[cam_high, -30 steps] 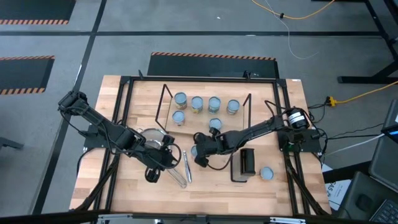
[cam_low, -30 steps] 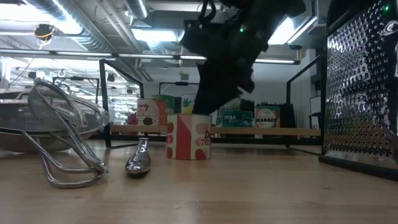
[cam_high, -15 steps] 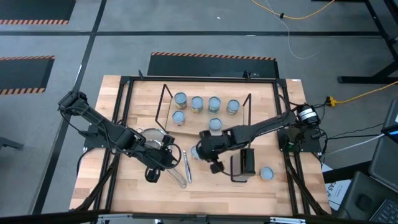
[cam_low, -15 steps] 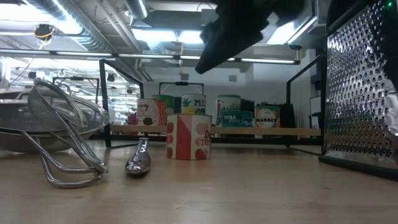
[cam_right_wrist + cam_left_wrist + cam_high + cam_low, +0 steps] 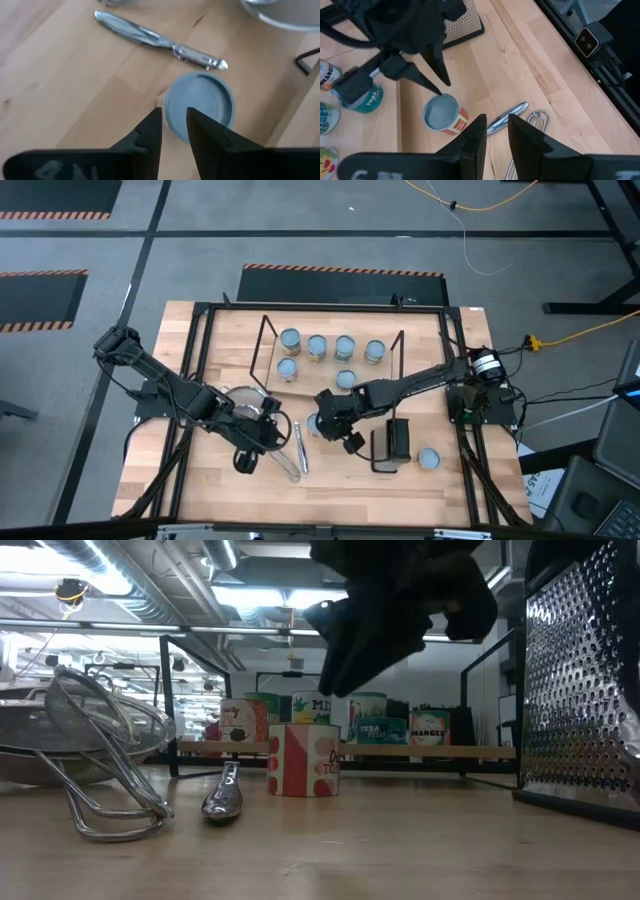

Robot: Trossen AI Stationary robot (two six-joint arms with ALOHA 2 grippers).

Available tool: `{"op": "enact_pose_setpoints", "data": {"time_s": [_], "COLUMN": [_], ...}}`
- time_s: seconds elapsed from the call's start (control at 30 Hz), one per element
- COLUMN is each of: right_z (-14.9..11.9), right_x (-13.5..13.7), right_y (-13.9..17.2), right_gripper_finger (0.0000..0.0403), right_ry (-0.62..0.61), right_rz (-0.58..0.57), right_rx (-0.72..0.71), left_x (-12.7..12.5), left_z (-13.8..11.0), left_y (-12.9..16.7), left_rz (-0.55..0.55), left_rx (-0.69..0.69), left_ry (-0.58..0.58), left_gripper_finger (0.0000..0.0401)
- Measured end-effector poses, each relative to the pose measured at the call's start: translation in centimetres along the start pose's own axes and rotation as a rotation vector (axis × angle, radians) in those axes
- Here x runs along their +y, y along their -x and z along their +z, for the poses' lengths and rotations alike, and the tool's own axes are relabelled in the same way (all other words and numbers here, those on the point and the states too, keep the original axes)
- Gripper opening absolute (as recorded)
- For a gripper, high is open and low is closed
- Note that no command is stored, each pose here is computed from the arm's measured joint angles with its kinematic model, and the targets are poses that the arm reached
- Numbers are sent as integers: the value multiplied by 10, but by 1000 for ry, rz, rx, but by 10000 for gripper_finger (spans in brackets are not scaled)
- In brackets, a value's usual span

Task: Pick and place cans onto a shelf
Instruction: Put the brown can on the shelf aligned with the other red can

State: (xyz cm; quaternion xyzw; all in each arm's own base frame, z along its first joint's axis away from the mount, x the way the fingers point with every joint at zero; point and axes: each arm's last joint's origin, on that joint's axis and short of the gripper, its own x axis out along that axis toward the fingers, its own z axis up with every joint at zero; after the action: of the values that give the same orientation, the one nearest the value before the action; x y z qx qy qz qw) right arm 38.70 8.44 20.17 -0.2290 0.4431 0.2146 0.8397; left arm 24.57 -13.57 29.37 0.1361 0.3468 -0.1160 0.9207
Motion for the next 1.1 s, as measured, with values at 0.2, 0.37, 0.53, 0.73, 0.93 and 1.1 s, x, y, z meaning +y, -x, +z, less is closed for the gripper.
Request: {"op": "enact_pose_setpoints", "data": {"time_s": [0.2, 0.37, 0.53, 0.73, 0.93, 1.1], "right_z": [-6, -11, -15, -15, -13, -11], "right_x": [-6, -7, -6, -6, -6, -7], "right_y": [-7, -16, -27, -30, -30, -29], "right_gripper_finger": [94, 94, 94, 61, 12, 13], "right_ry": [-8, -15, -16, -16, -17, -73], "right_rz": [1, 11, 22, 25, 19, 16], "right_rx": [23, 53, 81, 79, 65, 64], "left_x": [0, 0, 0, 0, 0, -6], "left_z": [0, 0, 1, 1, 2, 2], "left_y": [0, 0, 0, 0, 8, 35], "left_rz": [0, 0, 0, 9, 190, 177], "left_rx": [0, 0, -5, -7, -49, -104], "left_ry": [0, 0, 1, 5, 69, 52], "left_gripper_finger": [72, 72, 72, 72, 72, 72]}}
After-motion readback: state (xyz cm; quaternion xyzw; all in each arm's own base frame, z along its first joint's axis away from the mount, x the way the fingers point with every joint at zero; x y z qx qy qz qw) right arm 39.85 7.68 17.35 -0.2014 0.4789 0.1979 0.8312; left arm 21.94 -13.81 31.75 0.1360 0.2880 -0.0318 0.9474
